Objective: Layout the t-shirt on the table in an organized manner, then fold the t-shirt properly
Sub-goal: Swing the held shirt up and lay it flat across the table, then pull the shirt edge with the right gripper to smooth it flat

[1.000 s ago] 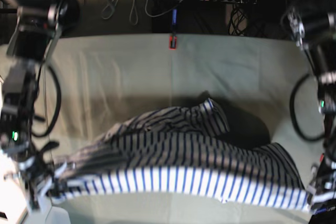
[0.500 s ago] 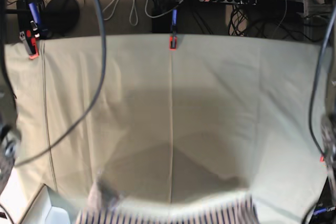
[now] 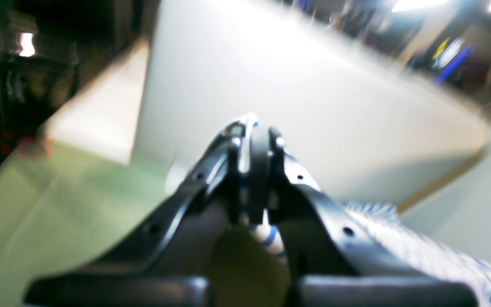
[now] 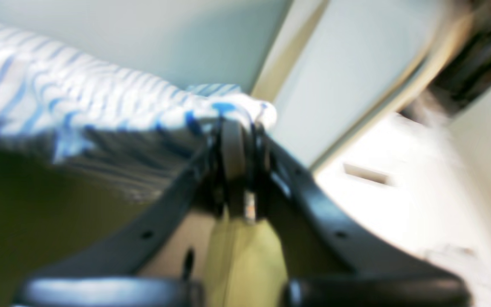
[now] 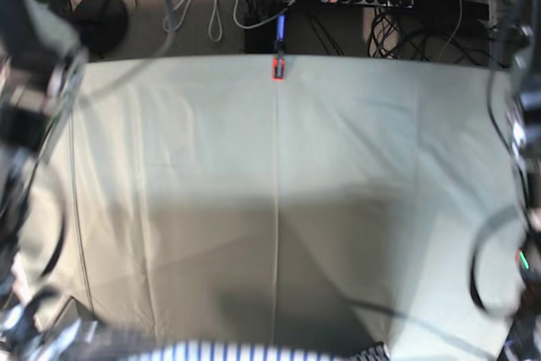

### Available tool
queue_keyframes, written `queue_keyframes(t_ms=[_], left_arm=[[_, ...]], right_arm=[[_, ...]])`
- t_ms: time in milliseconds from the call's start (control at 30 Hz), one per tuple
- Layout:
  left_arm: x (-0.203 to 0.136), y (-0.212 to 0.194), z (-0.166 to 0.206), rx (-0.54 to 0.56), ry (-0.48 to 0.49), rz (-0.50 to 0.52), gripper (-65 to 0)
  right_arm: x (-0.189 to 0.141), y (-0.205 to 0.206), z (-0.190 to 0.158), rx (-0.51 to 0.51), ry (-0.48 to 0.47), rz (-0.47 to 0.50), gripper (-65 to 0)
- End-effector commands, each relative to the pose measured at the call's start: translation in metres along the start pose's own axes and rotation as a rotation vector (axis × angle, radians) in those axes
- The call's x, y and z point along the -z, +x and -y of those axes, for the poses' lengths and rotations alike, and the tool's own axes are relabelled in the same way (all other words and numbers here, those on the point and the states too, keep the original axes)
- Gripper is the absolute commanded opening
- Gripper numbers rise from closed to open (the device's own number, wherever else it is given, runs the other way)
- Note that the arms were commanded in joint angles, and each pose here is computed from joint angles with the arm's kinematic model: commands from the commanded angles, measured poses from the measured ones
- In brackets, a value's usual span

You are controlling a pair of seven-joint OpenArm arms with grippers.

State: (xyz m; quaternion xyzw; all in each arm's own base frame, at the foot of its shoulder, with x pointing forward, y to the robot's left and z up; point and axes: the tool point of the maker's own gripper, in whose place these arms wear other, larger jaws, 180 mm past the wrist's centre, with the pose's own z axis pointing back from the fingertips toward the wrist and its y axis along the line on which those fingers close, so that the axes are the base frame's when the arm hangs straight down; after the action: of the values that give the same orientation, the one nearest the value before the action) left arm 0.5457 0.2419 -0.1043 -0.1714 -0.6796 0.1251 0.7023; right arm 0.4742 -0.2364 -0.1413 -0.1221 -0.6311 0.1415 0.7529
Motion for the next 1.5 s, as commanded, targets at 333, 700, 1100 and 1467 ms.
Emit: queue_keyframes(t_ms=[333,700,1100,1467], left_arm=[[-0.120,-0.140,-0.147,-0.153,0.317,-0.171,-65.0],[-0.223,-0.170,-0.219,-0.174,0.531,-0.216,-65.0],[-0.276,-0.167,-0.219,-0.173,0.582,-0.177,-65.0],[-0.320,-0.202,-0.226,-0.225,0.665,-0.231,-65.0]], right_arm=[[-0.095,-0.167,-0.080,0.150,0.096,-0.183,-65.0],[-0.186,-0.190,-0.128,0.017,0.316,-0.276,-65.0],[-0.227,-0.204,-0.125,0.000,0.333,-0.348,-65.0],[-0.208,-0.234,-0.120,0.100,0.280,-0.398,-65.0]])
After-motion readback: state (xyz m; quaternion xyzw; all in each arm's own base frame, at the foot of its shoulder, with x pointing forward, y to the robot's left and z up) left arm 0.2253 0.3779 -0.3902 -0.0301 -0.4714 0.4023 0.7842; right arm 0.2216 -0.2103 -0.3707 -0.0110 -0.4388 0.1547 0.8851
